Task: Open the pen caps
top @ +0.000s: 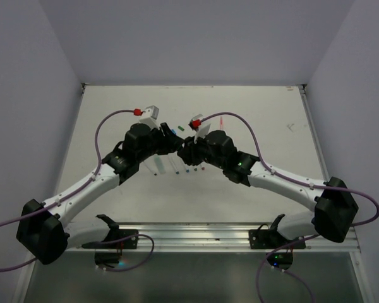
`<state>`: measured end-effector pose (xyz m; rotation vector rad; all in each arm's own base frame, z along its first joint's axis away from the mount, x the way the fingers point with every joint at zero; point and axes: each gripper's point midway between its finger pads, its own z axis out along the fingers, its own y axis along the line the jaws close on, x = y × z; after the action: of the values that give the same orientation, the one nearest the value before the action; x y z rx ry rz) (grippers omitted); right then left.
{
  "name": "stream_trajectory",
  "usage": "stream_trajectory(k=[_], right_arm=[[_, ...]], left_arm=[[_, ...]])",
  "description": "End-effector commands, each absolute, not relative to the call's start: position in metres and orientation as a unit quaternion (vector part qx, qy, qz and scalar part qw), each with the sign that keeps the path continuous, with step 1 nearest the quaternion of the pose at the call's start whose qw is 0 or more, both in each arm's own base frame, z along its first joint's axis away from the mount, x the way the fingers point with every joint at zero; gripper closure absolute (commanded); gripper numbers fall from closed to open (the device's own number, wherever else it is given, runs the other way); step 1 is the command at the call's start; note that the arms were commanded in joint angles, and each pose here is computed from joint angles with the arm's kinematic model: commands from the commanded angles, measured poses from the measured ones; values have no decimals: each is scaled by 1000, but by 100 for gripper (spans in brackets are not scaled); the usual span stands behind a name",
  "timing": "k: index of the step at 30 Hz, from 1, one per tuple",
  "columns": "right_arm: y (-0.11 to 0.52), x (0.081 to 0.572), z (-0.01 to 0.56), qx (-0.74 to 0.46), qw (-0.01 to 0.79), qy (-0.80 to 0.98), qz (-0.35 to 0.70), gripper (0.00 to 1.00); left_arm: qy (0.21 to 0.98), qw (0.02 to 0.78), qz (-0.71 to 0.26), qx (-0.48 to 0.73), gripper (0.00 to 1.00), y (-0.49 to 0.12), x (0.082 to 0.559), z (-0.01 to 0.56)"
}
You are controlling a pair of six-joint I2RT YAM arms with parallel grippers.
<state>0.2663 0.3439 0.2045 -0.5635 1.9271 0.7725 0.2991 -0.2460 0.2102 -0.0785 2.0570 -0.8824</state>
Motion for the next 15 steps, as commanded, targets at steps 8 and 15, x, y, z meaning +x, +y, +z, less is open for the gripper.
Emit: stream_trajectory(k=[8,15], right_arm=[[348,272,220,-226,507,769,317,100],[348,271,217,-229,503,770,320,100]], left_arm=[[799,477,-363,-50,64,-248,313,240],[796,479,-365,-62,50,-246,315,239]])
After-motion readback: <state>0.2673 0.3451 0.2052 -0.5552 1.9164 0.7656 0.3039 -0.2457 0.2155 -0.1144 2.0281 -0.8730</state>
